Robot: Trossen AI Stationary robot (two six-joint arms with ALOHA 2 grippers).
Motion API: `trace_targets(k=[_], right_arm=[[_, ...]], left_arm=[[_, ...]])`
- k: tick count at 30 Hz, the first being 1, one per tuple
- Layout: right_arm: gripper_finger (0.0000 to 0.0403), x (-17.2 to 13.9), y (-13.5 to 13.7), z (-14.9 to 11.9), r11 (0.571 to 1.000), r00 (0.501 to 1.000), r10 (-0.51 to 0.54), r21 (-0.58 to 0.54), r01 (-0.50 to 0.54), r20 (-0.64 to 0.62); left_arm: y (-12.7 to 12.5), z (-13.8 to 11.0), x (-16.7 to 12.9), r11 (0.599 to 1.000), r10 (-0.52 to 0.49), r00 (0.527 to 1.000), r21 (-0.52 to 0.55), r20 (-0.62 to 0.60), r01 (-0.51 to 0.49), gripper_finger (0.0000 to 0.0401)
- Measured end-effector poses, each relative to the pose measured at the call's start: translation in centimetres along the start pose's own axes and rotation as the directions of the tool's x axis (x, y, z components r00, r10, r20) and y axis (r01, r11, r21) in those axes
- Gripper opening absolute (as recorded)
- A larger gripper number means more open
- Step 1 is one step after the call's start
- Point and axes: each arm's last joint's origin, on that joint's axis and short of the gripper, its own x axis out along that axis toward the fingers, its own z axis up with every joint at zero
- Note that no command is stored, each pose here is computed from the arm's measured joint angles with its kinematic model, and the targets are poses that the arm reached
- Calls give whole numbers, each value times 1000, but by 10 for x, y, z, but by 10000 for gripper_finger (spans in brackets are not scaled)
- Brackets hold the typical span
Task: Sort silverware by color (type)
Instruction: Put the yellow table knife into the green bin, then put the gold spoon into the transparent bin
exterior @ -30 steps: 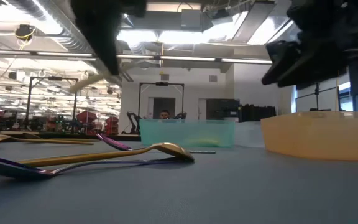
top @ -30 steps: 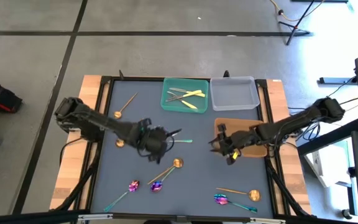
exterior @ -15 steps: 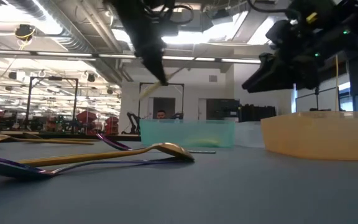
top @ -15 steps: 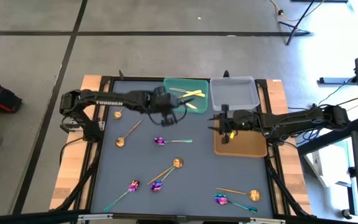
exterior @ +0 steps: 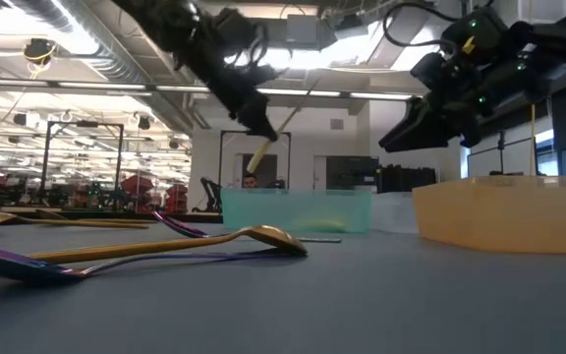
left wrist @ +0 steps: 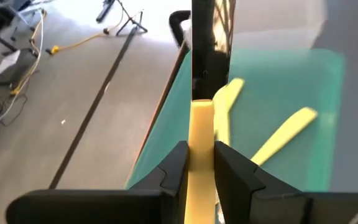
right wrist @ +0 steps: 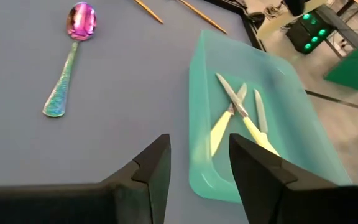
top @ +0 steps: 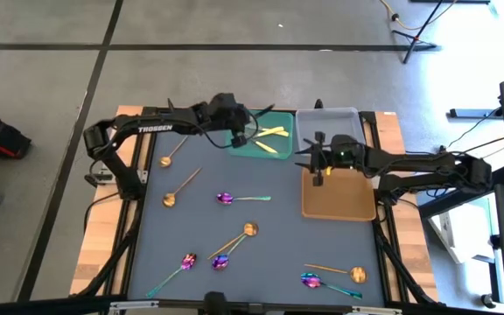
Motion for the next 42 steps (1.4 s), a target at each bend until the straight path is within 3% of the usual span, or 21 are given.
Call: trace_targets(k=[8,15,25,31,37,42], right_arm=[[152,-2,-13,-7,1000,1000,9,16,-9,9],[152,-4,-18,-10,999,1000,24,30,-25,20],[152,-3,-17,-11,999,999,29,32,-29,14],[152,-3,-17,-11,999,999,29,41,-29,13],[152,-3,-17,-11,998,999,29,60,-30,13],[152,-2,-17,-11,995,999,32,97,-32,10]], left_arm=[[7,-36,17,997,-69,995,-35,-74,66,59],[-6,-45,33,995,-101,989,-38,-107,97,60],[-10,-42,30,994,-101,989,-44,-110,97,130],[-17,-13,-1,995,-95,981,-58,-170,86,144],[-36,3,-45,974,-167,924,-203,-344,100,145],[-48,-12,-65,949,-219,808,-312,-547,45,145]])
